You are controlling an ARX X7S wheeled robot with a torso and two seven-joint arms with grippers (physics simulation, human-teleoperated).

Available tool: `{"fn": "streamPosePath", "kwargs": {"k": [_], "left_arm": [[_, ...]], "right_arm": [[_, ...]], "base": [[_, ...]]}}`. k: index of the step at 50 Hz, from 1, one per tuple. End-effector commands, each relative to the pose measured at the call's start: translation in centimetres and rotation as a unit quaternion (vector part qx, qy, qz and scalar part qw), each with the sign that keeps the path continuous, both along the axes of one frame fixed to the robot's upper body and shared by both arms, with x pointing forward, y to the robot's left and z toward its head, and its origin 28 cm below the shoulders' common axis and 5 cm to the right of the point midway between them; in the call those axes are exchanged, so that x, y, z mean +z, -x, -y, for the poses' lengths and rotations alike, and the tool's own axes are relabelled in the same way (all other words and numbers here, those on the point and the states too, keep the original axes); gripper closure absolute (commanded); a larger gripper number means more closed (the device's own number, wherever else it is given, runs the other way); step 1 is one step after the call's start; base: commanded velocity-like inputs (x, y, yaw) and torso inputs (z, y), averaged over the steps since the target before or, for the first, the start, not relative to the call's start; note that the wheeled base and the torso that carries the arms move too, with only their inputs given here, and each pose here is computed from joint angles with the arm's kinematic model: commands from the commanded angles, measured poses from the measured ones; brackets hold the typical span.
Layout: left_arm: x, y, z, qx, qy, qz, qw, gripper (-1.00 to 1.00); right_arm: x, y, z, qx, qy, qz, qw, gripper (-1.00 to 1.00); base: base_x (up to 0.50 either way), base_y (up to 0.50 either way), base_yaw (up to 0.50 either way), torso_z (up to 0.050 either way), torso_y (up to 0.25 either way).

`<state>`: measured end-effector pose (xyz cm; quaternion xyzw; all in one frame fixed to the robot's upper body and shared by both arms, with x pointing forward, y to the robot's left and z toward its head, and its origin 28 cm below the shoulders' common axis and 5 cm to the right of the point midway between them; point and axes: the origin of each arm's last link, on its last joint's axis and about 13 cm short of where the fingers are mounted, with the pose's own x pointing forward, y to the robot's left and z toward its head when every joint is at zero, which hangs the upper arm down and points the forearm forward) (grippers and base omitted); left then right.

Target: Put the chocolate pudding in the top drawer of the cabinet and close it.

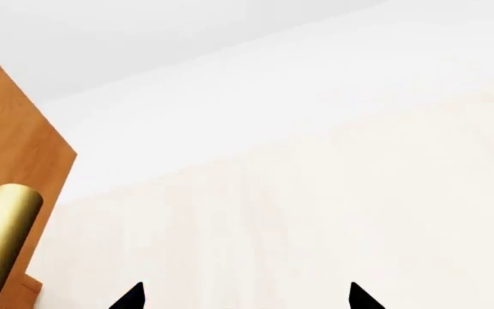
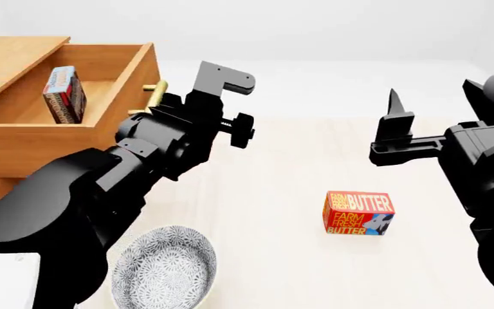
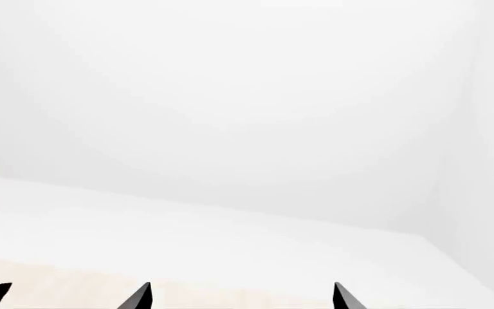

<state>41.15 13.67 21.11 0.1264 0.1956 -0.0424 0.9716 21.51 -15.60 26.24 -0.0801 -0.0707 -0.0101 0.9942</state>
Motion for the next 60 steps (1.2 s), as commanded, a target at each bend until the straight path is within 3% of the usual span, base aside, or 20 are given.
{"fn": "streamPosePath", "kwargs": {"k": [1,16,41,60], "left_arm": [[-0.3,-0.7,-2.1,0.037,0.003,-0.002,0.999,-1.00],[-0.3,-1.1,-4.8,0.082,0.011,-0.003,0.997,-1.00],[0.7,-1.1,-11.3,0.173,0.014,0.012,0.985,-1.00],[-0.1,-0.6,-14.4,0.219,0.022,0.009,0.975,-1.00]], "right_arm": [[-0.1,-0.1,-0.2,0.001,0.002,-0.002,1.000,-1.00],[-0.3,-0.6,-0.5,0.003,0.002,-0.007,1.000,-1.00],[-0.3,-0.9,-1.2,0.012,0.007,-0.009,1.000,-1.00],[-0.2,-1.0,-1.6,0.015,0.011,-0.011,1.000,-1.00]], "base": [[0.00,0.00,0.00,0.000,0.000],[0.00,0.00,0.00,0.000,0.000],[0.00,0.00,0.00,0.000,0.000],[0.00,0.00,0.00,0.000,0.000]]}}
